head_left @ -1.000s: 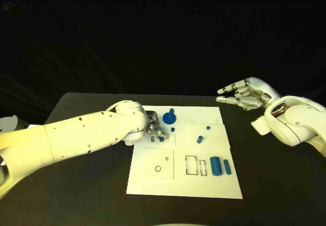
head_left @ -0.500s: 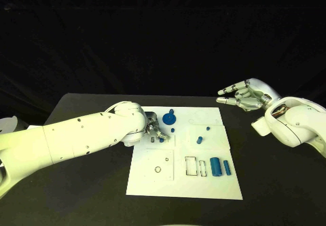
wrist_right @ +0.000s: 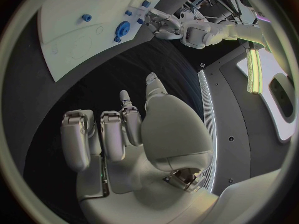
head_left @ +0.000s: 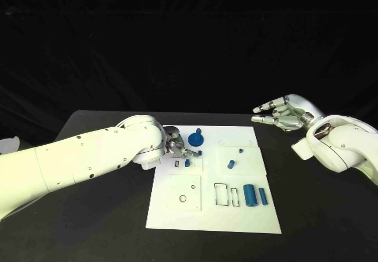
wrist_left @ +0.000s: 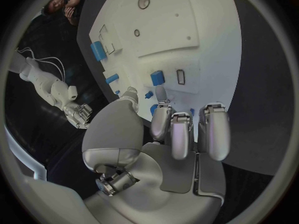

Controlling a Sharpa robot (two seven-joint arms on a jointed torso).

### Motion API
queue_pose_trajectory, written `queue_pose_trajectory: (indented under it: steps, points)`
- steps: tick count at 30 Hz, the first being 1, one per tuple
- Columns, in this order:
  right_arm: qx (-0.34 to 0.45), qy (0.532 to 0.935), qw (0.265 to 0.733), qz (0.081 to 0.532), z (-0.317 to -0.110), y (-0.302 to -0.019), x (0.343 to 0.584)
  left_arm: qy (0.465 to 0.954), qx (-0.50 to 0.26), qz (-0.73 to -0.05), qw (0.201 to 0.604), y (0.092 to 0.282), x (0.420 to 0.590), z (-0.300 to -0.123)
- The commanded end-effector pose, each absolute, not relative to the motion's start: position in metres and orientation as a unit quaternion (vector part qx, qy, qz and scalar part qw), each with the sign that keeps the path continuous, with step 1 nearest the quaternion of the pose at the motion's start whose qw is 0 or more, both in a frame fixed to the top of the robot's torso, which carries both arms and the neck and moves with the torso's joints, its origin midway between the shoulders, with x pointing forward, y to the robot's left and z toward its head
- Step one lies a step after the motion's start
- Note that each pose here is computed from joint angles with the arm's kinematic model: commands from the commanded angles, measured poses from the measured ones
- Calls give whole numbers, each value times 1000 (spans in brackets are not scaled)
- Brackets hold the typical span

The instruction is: Assemble the parts on the task board

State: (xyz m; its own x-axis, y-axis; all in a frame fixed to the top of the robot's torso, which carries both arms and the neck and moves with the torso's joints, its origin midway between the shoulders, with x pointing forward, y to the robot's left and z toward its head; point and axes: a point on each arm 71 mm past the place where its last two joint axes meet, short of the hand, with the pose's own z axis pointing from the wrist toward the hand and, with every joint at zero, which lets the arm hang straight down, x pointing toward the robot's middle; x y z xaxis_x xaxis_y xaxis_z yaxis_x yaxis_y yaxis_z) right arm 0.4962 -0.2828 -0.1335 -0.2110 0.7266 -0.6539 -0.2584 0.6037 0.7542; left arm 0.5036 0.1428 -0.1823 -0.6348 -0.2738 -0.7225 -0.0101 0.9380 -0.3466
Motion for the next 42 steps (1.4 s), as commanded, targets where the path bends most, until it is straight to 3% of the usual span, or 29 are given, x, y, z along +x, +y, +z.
queue_pose_trajectory:
  steps: [1, 6, 13, 24, 42]
  points:
    - [173, 668, 597, 410, -137, -282, 496, 889, -127, -191, 397, 146, 505, -172]
    - [175, 671, 594, 408, -142, -282, 497, 889, -131, -180, 401, 165, 521, -148]
    - [177, 672, 594, 406, -144, -283, 497, 899, -118, -140, 398, 188, 548, -135]
    - [176, 672, 593, 408, -145, -281, 498, 901, -105, -82, 414, 193, 573, -147]
    - [174, 672, 592, 410, -146, -279, 498, 914, -91, -69, 390, 182, 574, -166]
